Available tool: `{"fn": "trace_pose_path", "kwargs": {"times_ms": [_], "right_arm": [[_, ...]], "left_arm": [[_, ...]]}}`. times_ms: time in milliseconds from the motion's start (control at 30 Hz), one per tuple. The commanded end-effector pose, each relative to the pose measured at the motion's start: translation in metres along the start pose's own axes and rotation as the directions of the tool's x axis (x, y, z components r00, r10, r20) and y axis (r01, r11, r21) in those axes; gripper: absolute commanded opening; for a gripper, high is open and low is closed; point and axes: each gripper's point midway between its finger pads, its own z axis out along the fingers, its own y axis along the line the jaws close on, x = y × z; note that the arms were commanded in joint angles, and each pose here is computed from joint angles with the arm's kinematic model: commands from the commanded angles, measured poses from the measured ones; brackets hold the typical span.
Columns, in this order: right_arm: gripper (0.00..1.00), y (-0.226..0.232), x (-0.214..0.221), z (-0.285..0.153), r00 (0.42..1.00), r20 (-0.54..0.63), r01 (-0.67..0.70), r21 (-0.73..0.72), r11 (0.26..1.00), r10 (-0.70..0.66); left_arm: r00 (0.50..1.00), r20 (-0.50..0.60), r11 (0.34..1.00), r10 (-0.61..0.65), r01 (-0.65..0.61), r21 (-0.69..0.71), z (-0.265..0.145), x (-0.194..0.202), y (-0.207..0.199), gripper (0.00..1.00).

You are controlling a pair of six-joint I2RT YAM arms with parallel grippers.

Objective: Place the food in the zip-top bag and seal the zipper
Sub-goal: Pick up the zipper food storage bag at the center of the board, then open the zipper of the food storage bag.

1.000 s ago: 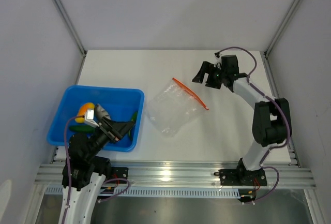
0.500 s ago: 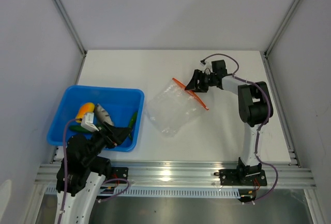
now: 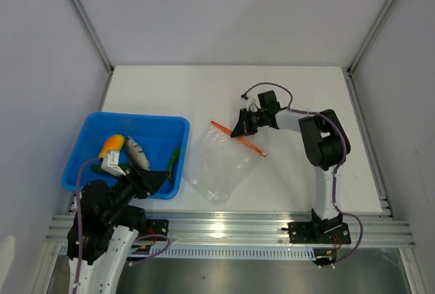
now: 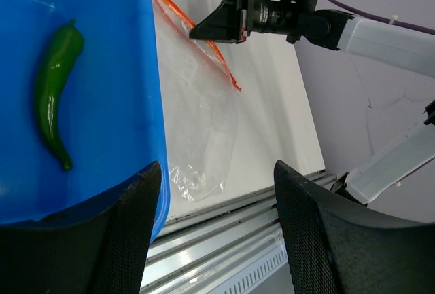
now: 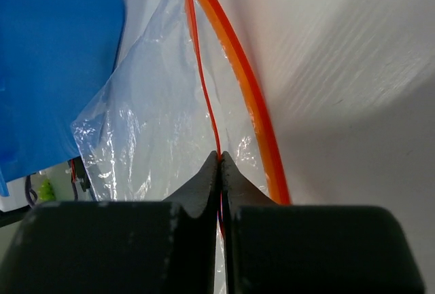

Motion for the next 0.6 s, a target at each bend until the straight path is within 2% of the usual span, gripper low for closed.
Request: {"fn": "trace_pose_path", "kwargs": {"times_ms": [0,133,300,467,567], "right_arm": [[0.00,0.030,-0.015,-0.011,0.995,0.053,0.090,-0.021,0.996,-0.089],[0.00,0.063,-0.014,-0.024,0.984,0.080,0.154,0.057,0.986,-0.158],[0.00,0.141,-0.021,-0.060,0.930,0.162,0.310,0.140,0.940,-0.331],[0.00,0.209,0.008,-0.069,0.866,0.171,0.450,0.143,0.881,-0.470],[0.00,0.228,0.031,-0.068,0.841,0.147,0.503,0.146,0.852,-0.521]], "left_arm": [[0.999,-0.014,0.999,0.039,-0.038,0.033,-0.011,-0.004,-0.016,0.69],[0.999,0.000,0.998,0.048,-0.048,0.037,-0.013,-0.013,-0.024,0.67],[0.998,-0.043,0.999,0.037,-0.036,0.035,-0.011,-0.018,-0.034,0.60],[0.991,-0.137,0.998,0.010,-0.001,0.060,-0.004,-0.017,-0.048,0.57],[0.989,-0.150,0.996,0.003,0.010,0.086,-0.002,-0.019,-0.056,0.56]]}}
